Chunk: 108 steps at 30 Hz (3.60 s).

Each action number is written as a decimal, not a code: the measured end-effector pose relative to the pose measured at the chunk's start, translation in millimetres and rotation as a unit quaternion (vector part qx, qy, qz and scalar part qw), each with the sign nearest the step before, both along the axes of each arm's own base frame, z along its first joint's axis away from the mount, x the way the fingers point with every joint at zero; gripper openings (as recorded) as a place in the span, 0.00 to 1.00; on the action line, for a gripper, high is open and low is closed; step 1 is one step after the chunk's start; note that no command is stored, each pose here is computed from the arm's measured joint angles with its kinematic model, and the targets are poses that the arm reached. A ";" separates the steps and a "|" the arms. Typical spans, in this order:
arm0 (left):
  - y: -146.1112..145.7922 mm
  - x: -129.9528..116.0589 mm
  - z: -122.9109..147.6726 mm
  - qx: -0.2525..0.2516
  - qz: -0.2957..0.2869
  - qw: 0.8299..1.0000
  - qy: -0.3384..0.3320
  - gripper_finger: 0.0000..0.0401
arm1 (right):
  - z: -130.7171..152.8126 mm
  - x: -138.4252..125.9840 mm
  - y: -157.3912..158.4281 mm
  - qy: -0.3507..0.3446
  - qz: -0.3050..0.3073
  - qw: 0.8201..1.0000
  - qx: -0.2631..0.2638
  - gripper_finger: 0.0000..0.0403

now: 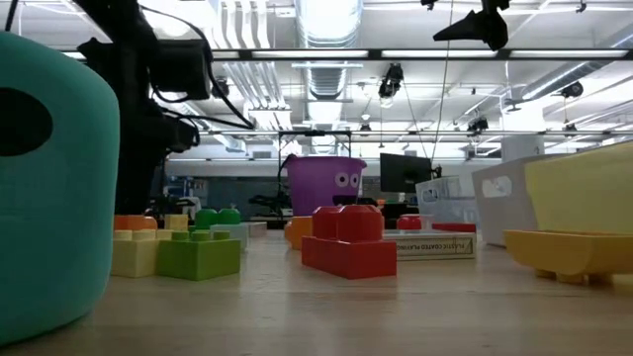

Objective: Pick & Place Toys
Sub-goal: Put the orange game piece into the transparent bin

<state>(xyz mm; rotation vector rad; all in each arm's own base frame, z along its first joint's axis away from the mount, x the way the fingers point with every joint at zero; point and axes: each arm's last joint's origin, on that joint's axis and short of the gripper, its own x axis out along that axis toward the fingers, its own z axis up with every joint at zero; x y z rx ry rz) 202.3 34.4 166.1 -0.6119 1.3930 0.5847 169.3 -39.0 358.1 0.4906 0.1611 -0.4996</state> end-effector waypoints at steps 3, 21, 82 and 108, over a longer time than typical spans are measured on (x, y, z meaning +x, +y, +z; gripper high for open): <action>0.3 1.9 -2.9 0.001 -0.017 1.000 0.003 0.99 | 0.0 0.0 0.0 0.000 0.000 1.000 0.000 0.81; 1.6 10.6 -26.5 -0.011 -0.030 0.998 0.049 0.99 | 1.5 0.4 -0.1 -0.006 0.001 1.000 -0.006 0.81; -10.4 44.1 138.2 -0.262 -0.078 0.768 -0.579 0.70 | 22.2 63.9 2.2 -0.059 0.259 0.942 -0.205 0.81; -10.2 61.3 166.6 -0.276 -0.141 0.734 -0.605 0.70 | 63.9 182.3 -8.6 0.047 0.493 0.852 -0.168 0.81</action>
